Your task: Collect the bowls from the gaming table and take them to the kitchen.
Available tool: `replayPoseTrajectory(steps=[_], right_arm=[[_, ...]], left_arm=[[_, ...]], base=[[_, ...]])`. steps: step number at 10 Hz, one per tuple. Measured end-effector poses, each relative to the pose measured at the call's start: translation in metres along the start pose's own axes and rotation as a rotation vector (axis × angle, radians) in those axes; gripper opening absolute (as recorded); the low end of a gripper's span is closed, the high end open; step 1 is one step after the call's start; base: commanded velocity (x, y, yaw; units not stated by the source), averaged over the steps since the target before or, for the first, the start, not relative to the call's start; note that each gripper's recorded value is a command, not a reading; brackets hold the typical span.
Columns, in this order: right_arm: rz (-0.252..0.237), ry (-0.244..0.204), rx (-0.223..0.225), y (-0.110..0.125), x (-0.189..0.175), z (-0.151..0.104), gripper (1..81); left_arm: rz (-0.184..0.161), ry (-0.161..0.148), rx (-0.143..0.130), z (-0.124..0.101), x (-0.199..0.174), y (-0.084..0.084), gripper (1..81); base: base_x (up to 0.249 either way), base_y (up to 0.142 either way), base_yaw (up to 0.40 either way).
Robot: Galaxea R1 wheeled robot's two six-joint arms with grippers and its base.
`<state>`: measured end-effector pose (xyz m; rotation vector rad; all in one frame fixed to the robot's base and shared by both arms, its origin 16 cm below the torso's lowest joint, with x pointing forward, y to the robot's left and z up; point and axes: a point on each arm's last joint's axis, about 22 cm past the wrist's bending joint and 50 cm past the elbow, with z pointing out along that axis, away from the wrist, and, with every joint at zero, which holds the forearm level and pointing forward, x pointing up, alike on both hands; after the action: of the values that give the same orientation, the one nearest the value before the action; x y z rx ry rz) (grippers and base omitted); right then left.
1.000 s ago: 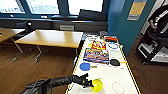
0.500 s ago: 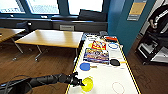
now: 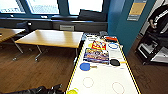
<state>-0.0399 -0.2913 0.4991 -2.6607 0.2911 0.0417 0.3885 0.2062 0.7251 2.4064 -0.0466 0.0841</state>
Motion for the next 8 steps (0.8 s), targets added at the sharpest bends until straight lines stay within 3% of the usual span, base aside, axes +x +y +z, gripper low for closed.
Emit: replayPoseTrajectory(steps=[2, 5, 8], right_arm=[[-0.003, 0.005, -0.003, 0.002, 0.001, -0.002, 1.0], [-0.017, 0.037, 0.006, -0.001, 0.01, -0.002, 1.0], [-0.034, 0.066, 0.013, -0.003, 0.016, -0.002, 1.0]], left_arm=[[-0.029, -0.028, 0.02, 0.007, -0.066, -0.031, 1.0], [-0.046, -0.041, 0.037, 0.016, -0.153, -0.058, 1.0], [-0.042, 0.003, 0.108, 0.023, -0.197, -0.106, 1.0]], base=[[0.0, 0.0, 0.0], [0.0, 0.0, 0.0], [0.0, 0.0, 0.0]])
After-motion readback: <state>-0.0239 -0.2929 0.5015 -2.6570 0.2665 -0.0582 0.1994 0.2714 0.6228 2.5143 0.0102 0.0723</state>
